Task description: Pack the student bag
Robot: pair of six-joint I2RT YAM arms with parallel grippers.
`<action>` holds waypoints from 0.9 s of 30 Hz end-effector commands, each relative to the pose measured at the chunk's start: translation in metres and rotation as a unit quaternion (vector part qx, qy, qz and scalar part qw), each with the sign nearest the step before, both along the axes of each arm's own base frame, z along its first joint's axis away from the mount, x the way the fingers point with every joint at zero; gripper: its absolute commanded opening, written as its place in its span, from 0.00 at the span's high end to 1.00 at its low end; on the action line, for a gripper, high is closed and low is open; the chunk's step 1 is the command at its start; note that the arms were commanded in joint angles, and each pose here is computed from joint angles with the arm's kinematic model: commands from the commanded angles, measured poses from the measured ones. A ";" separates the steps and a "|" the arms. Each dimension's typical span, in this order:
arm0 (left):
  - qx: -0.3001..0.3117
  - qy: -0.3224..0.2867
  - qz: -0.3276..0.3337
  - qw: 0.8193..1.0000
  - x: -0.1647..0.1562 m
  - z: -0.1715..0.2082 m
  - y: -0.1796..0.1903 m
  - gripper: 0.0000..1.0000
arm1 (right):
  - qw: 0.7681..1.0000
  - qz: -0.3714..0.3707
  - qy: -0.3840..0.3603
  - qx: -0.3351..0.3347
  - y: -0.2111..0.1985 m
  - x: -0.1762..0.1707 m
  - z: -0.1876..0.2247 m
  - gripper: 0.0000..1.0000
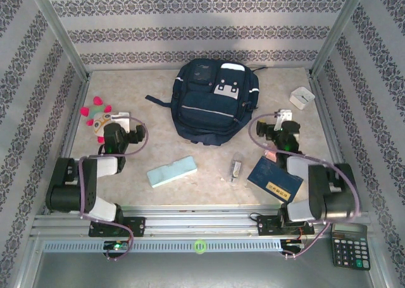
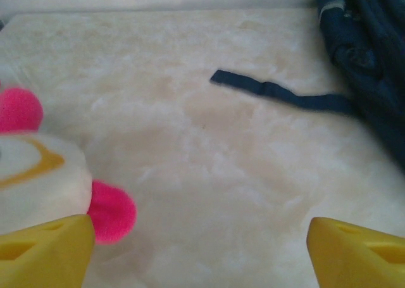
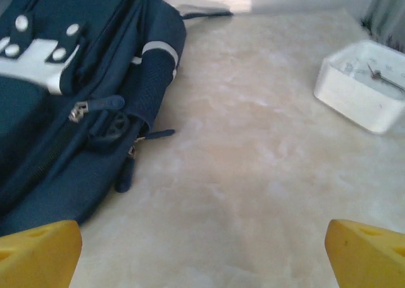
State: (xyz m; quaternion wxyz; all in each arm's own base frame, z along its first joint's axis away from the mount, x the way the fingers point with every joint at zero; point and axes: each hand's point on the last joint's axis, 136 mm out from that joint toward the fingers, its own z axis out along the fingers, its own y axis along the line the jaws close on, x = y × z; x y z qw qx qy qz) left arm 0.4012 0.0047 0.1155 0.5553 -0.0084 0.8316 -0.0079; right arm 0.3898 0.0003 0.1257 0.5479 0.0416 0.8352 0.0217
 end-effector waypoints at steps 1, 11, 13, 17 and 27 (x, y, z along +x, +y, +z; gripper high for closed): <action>-0.044 0.036 0.014 0.998 0.009 0.043 -0.008 0.19 | 0.992 -0.045 0.076 0.089 -0.003 -0.012 0.040 0.02; -0.224 0.210 -0.072 0.949 0.059 0.038 -0.123 0.41 | 0.911 -0.017 0.217 0.351 0.082 -0.014 0.029 0.02; -0.246 0.241 -0.062 0.937 0.068 0.019 -0.133 0.43 | 0.909 0.002 0.226 0.349 0.100 -0.003 0.026 0.02; -0.272 0.300 -0.056 0.912 0.077 -0.021 -0.146 0.43 | 0.913 0.024 0.262 0.313 0.121 0.023 0.007 0.09; -0.316 0.330 -0.081 0.886 0.080 -0.055 -0.183 0.82 | 0.878 -0.003 0.319 0.357 0.127 0.068 -0.053 0.49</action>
